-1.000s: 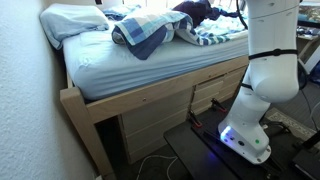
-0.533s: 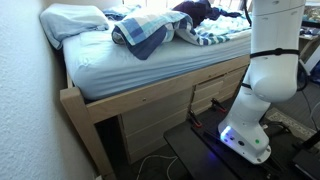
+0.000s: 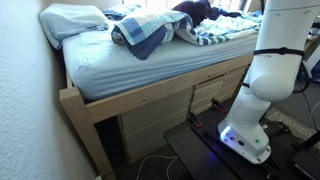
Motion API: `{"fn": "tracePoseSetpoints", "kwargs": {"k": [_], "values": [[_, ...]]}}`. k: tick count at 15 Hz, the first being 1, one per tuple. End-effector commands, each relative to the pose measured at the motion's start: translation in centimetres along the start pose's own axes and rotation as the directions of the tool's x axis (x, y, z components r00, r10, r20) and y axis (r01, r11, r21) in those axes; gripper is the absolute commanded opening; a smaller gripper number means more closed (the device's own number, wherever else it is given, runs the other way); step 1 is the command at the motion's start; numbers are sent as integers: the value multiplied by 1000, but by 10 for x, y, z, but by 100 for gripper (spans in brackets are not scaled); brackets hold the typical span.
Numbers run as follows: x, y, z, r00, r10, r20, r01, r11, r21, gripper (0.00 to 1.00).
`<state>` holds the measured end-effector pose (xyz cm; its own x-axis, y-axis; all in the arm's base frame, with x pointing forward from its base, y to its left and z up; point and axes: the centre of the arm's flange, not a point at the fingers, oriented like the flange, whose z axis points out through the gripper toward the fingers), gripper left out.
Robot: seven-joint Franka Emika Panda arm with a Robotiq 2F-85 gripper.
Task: Place the stuffed duck under the the duvet cover
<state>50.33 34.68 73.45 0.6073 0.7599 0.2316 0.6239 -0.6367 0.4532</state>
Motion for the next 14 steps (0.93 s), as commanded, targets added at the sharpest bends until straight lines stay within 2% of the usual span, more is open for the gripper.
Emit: {"fn": "tracePoseSetpoints", "kwargs": {"k": [1,14], "values": [[0,0,-1,1000,0,-1,0,1000,0,100],[3,-3,5,1000,-5,4,5,1000,5,100]]}}
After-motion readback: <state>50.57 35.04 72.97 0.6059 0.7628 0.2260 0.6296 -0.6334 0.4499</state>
